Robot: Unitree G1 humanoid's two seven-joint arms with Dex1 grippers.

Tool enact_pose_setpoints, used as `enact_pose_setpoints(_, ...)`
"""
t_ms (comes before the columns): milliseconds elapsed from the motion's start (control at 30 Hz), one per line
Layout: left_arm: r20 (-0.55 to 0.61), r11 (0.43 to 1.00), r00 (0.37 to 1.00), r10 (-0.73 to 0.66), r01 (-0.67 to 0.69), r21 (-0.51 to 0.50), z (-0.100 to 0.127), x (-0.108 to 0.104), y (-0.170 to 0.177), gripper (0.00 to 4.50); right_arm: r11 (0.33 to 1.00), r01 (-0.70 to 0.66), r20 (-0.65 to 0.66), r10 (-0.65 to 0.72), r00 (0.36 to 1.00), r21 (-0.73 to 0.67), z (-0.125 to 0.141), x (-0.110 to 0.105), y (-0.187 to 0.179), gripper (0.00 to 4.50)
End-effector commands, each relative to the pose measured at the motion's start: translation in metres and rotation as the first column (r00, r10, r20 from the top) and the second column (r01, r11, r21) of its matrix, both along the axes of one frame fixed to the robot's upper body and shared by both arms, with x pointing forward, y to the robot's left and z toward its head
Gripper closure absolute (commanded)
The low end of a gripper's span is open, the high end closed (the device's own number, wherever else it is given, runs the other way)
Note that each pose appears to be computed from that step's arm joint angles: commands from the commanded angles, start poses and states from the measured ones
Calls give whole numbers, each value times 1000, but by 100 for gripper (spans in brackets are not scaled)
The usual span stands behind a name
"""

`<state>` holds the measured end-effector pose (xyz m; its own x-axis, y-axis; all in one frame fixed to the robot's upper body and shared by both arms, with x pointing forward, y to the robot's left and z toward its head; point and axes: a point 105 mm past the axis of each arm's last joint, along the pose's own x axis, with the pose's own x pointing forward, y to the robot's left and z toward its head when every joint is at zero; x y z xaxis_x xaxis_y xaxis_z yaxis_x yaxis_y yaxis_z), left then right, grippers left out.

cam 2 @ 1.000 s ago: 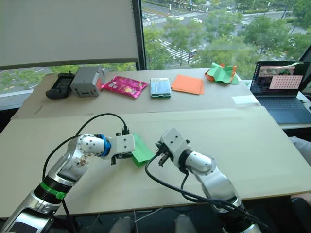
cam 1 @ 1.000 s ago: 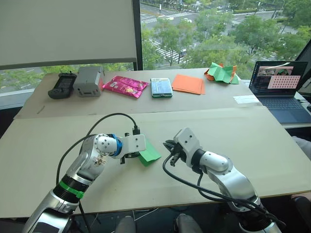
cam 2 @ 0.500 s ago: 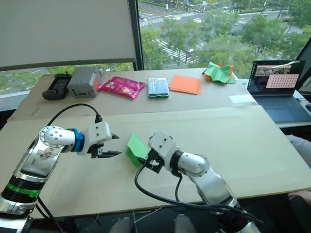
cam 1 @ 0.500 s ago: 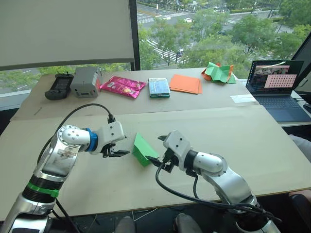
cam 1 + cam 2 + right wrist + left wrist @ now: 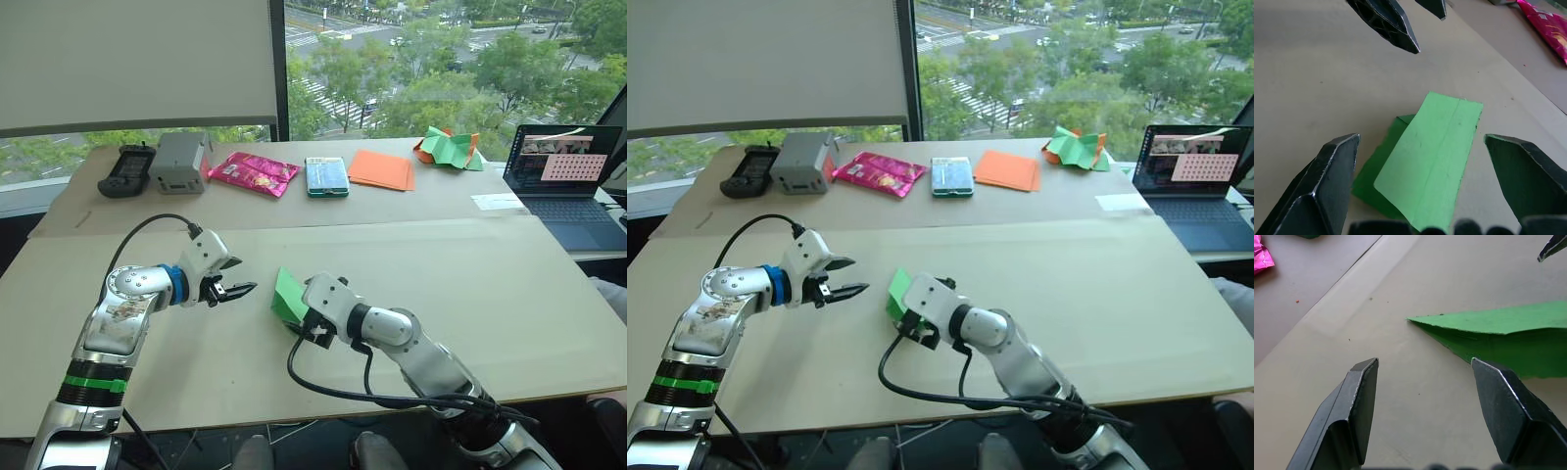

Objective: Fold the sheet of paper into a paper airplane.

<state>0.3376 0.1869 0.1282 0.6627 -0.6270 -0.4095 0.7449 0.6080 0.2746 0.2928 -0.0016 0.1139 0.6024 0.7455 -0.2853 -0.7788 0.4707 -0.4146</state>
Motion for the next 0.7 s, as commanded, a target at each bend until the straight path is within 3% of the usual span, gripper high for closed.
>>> enact_pose_setpoints(33,42,999,999,30,-29,-31,10,1,3,127,999,37,106,-33,994,-31,13,9,-8,119)
enact_pose_setpoints(333,33,993,999,42,-38,-108,10,2,-5,127,994,64,151,-50,987,-87,5,15,-14,433)
enact_pose_setpoints(500,28,988,998,52,-47,-147,12,2,-6,127,992,14,258,18,966,-123,9,16,-14,445)
enact_pose_setpoints(567,23,986,999,44,-40,-161,14,1,-4,127,984,-65,322,116,940,-163,12,11,-13,445)
enact_pose_setpoints(700,6,981,1000,3,-2,-194,22,-2,-2,127,944,-240,317,305,898,-228,4,-5,-16,445)
